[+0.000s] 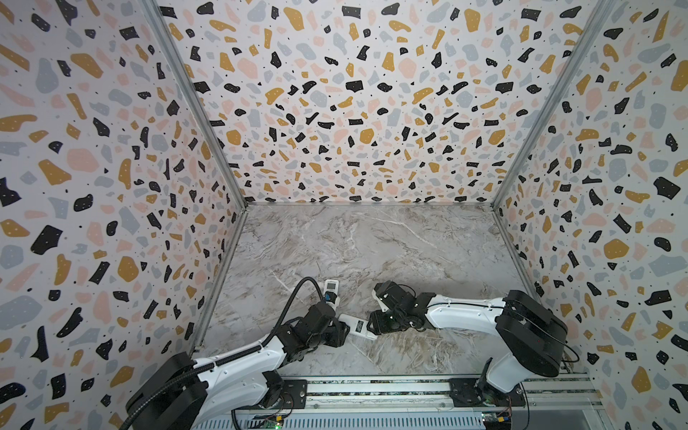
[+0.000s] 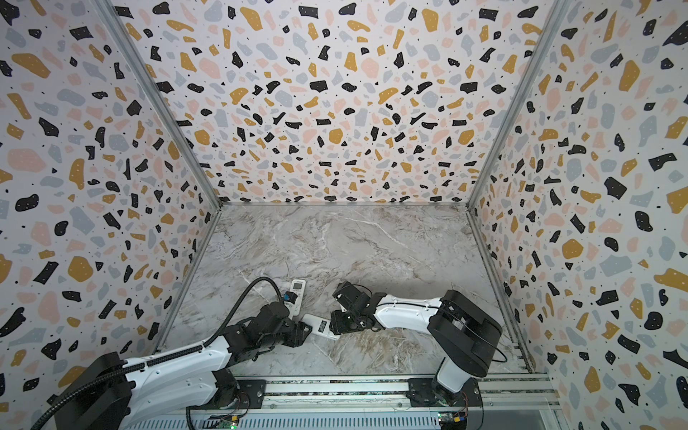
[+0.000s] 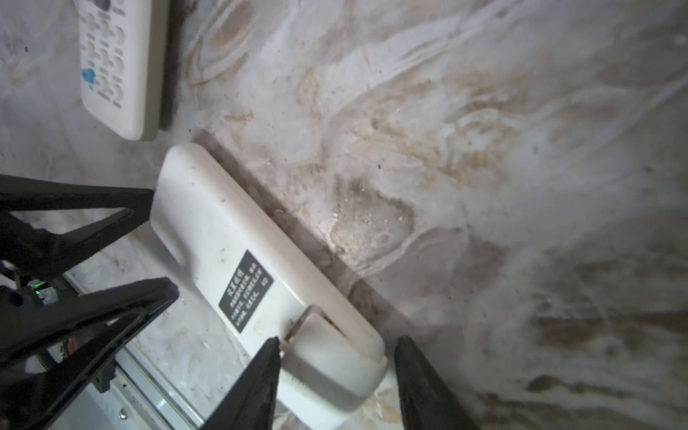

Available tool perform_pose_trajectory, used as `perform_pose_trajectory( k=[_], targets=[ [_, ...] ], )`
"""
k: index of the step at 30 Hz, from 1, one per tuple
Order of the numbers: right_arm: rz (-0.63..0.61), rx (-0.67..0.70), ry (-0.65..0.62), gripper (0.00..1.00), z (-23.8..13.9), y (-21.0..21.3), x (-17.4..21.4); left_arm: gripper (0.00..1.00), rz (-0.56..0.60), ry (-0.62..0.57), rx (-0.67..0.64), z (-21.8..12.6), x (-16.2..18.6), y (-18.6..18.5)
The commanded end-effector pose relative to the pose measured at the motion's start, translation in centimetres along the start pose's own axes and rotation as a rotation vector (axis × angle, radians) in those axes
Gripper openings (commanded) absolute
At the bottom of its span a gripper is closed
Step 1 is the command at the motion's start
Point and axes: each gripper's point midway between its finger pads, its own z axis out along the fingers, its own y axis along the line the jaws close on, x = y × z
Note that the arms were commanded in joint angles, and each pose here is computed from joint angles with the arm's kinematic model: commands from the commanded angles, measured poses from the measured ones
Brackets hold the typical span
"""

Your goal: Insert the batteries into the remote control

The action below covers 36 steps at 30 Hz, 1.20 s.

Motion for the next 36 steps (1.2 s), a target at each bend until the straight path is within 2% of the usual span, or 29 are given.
perform_pose_trajectory(
  k=[1,12,28,36],
  targets=[
    [0.021,0.061,0.039,0.50,-0.3,-0.9,1.1,0.60,-0.009,-0.019,0.023,-0.1,-0.2,-0.3],
    [0.019,0.044,0.042,0.47,0.0,-0.1,0.6,0.59,-0.011,-0.028,0.022,0.0,-0.4,-0.3],
    [0.100,0.002,0.015,0.51,-1.2,0.5,0.7,0.58,-0.005,-0.054,-0.067,0.0,-0.9,1.2],
    [0.125,-0.016,0.011,0.49,-1.6,0.6,0.9,0.63,0.002,-0.082,-0.054,0.1,-1.9,0.6]
  ],
)
